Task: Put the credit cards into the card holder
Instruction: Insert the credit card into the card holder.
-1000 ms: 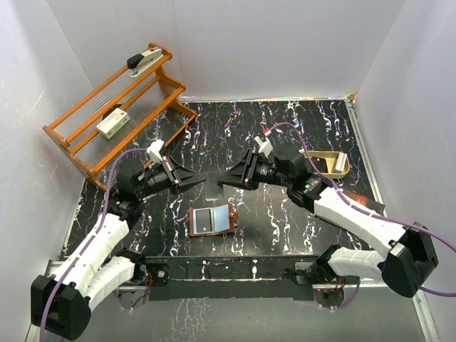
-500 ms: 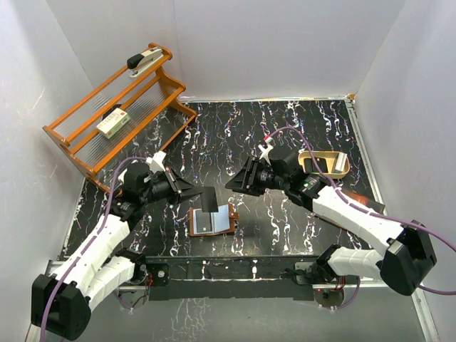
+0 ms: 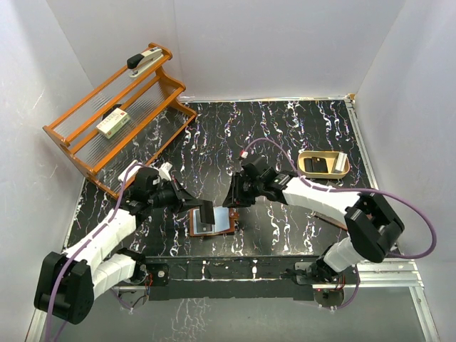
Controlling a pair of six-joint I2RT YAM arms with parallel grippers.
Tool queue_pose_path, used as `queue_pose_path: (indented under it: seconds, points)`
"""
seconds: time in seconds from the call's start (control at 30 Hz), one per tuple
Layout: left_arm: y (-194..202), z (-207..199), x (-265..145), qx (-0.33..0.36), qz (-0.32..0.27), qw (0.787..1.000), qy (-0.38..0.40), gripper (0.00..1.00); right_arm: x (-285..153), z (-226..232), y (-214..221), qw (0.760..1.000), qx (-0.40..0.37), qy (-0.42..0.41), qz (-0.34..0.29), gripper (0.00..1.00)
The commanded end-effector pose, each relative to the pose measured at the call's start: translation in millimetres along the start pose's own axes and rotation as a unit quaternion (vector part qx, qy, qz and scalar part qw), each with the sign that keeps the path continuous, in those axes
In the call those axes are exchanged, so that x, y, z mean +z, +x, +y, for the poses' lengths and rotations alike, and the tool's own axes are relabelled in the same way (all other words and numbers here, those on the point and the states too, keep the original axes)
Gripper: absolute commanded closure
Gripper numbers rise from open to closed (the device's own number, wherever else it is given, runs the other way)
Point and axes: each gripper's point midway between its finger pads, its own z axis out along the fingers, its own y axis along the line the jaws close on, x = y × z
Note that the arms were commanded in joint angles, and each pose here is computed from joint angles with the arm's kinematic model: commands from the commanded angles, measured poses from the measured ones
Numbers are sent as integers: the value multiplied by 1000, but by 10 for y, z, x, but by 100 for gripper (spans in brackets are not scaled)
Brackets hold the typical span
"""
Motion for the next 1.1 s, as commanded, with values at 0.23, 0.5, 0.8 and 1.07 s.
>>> queue_pose_path:
  seconds: [0.23, 0.5, 0.8, 1.07]
  points:
    - [76, 183, 131, 4, 22, 1000, -4, 100, 279, -116, 40, 996, -65, 61, 15, 84]
    - [134, 337, 231, 8, 47, 999, -15, 100, 349, -281, 116, 993, -76, 92, 25, 86]
    - [138, 407, 289, 25, 51, 998, -12, 100, 442, -464, 232, 990, -80, 113, 39, 89]
    - [97, 438, 377, 47, 70, 996, -18, 100, 482, -579, 259, 987, -89, 128, 39, 90]
